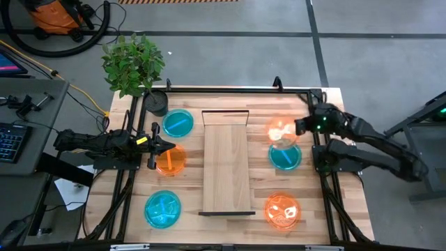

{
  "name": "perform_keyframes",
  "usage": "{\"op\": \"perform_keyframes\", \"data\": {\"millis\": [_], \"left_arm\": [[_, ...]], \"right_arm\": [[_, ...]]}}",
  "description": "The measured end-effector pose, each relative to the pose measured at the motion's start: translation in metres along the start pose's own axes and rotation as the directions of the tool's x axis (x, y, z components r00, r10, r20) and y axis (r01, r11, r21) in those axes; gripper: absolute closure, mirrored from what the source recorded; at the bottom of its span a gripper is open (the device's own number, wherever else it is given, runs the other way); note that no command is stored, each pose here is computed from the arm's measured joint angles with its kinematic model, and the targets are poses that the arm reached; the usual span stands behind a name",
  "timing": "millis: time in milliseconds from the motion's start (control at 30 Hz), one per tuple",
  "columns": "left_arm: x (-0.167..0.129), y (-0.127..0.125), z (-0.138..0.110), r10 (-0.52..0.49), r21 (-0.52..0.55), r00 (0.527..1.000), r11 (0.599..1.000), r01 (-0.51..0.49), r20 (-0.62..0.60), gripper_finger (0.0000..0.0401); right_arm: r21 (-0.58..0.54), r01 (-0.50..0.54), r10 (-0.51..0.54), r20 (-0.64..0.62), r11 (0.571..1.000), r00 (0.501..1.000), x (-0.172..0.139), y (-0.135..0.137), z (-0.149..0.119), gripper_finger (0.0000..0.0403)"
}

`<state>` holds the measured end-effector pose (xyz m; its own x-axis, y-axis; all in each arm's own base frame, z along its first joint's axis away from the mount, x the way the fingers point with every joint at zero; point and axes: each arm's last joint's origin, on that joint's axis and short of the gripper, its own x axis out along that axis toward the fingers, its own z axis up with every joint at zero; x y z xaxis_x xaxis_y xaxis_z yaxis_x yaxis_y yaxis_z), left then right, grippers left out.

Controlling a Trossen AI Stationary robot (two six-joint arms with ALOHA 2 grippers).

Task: Place and stack plates onto a shelf
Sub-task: Put the top right orange plate on the shelf

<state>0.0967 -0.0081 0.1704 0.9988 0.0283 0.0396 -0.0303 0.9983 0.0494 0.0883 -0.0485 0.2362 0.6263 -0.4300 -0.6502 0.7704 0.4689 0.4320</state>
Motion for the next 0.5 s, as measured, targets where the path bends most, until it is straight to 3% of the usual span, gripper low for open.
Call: {"op": "perform_keyframes", "data": {"millis": [233, 500], "left_arm": [[0.0, 0.0, 0.0, 0.0, 0.0, 1.0, 1.0, 0.0, 0.0, 0.0401], [0.0, 0.0, 0.0, 0.0, 0.0, 1.0, 1.0, 0.0, 0.0, 0.0401]], "right_arm": [[-0.036, -0.304, 0.306, 0.081, 0.952, 0.949, 0.026, 0.044, -0.016, 0.0403], [-0.053, -0.342, 0.346, 0.166, 0.938, 0.924, 0.057, 0.094, -0.043, 0.0403]]}}
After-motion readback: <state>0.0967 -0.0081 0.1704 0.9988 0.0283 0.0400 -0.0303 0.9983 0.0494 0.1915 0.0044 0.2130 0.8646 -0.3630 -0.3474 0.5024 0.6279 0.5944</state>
